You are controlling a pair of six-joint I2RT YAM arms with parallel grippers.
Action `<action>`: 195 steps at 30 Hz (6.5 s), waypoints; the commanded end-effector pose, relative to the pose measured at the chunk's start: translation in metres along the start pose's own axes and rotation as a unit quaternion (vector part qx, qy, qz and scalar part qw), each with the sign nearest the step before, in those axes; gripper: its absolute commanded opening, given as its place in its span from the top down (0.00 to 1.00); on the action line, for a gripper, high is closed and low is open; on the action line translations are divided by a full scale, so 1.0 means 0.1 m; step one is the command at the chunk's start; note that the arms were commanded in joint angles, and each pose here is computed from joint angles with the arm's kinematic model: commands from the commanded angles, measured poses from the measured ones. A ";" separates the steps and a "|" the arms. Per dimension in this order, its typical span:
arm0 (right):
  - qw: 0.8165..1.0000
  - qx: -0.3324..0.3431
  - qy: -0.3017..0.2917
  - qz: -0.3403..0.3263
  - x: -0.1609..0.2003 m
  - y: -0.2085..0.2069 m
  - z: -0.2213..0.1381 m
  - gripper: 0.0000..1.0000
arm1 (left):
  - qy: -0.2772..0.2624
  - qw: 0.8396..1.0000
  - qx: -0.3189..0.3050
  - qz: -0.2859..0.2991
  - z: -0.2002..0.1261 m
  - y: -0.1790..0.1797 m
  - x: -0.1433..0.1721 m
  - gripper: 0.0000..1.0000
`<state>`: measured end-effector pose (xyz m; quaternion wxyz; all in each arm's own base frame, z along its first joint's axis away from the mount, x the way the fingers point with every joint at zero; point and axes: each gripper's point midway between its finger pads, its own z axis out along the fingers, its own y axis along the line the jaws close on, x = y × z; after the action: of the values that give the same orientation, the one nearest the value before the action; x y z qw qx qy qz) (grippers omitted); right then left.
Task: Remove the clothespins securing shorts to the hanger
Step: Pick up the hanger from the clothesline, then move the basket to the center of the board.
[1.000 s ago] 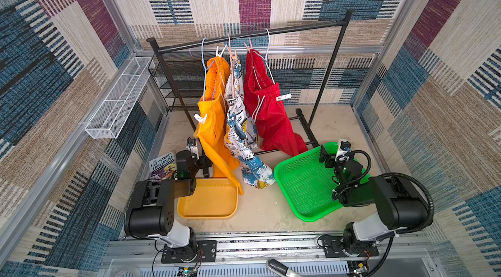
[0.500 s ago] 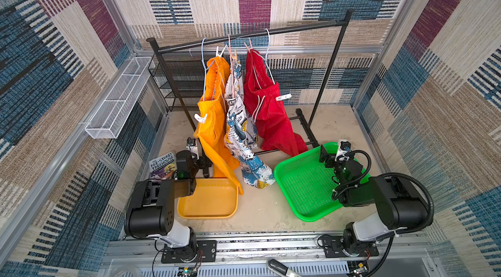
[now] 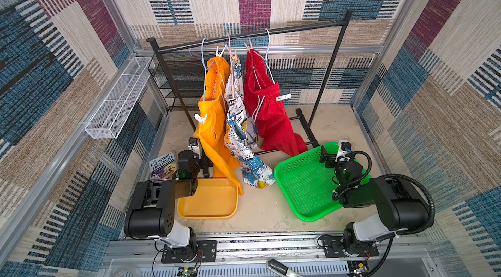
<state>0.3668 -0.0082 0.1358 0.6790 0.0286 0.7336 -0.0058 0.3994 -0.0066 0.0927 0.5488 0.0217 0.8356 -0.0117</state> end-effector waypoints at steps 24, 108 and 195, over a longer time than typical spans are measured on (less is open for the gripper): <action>0.998 -0.017 -0.034 0.048 -0.63 0.07 -0.03 0.01 | -0.023 0.991 -0.128 -0.012 -0.65 0.27 -0.78 0.03; 0.946 -0.321 -0.029 0.038 -2.59 2.68 -0.23 0.38 | 0.091 0.969 0.171 -0.154 -2.16 -0.90 -0.52 0.24; 0.951 -0.299 -0.069 -0.027 -3.35 1.82 -1.41 1.00 | 0.107 0.928 0.356 -0.006 -2.22 -2.75 -0.67 0.35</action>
<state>0.2712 0.1738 0.4717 0.6886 -0.1989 0.6719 0.1869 0.2047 -0.2710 0.2353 0.4070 0.2290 0.8308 -0.3028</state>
